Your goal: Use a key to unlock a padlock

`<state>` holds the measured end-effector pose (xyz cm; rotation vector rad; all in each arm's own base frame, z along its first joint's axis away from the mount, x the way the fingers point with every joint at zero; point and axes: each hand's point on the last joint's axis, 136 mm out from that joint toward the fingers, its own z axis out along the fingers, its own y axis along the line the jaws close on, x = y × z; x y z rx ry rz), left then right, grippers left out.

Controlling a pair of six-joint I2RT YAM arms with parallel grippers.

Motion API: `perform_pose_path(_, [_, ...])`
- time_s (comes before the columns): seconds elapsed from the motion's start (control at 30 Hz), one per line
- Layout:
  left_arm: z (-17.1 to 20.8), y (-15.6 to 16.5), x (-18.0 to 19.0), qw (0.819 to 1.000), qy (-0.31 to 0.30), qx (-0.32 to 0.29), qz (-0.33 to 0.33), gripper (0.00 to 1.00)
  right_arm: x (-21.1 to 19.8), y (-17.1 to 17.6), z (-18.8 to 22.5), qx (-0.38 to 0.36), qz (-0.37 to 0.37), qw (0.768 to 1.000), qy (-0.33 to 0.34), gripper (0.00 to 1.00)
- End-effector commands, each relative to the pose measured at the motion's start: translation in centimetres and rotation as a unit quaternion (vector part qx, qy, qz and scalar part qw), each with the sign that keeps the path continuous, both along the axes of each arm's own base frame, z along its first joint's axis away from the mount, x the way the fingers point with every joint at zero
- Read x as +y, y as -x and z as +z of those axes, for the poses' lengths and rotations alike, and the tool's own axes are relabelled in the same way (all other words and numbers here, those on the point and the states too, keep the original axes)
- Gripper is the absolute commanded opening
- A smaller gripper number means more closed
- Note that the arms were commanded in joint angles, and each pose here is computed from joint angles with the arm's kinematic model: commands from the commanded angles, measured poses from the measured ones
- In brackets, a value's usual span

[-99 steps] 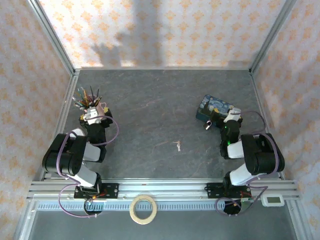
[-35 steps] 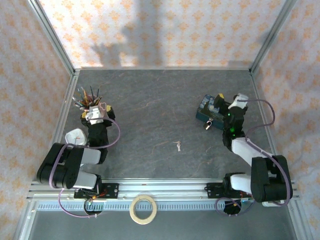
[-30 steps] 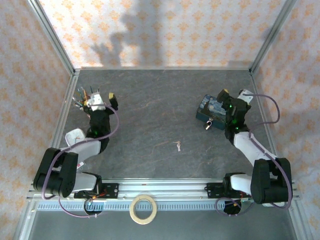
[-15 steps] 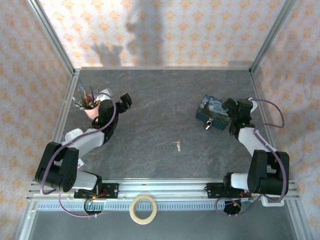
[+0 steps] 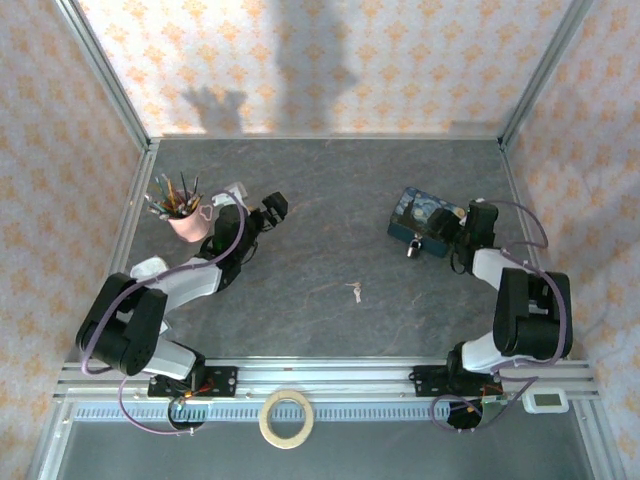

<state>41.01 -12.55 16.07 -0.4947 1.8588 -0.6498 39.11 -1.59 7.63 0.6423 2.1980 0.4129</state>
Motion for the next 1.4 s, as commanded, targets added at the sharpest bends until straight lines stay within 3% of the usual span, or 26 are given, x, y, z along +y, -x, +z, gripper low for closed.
perform_pose_path(0.0, [-0.1,-0.1,-1.2,1.000,0.028,-0.003,-0.013,0.99,2.6,-0.8,-0.2,0.003,0.056,0.998,0.022,0.79])
perform_pose_path(0.2, [-0.3,-0.3,-1.5,0.999,0.039,0.001,-0.014,0.99,6.8,-2.5,-0.9,0.010,0.097,0.995,0.001,0.72])
perform_pose_path(0.73, [-0.3,0.6,-0.7,0.999,0.037,-0.001,-0.004,0.99,22.5,-7.0,-2.3,0.025,0.218,0.976,-0.008,0.71])
perform_pose_path(0.93, [-0.3,0.7,-1.1,0.999,0.039,0.001,-0.013,0.99,23.2,-8.4,2.7,-0.023,0.239,0.971,0.016,0.73])
perform_pose_path(1.1, [-0.1,0.7,-1.3,0.998,0.056,-0.002,-0.016,0.99,21.9,-6.3,6.5,-0.037,0.254,0.965,0.056,0.75])
perform_pose_path(1.37, [-0.1,-0.1,-2.5,0.995,0.090,0.002,-0.031,0.99,22.3,2.2,4.7,0.016,0.284,0.958,0.041,0.64])
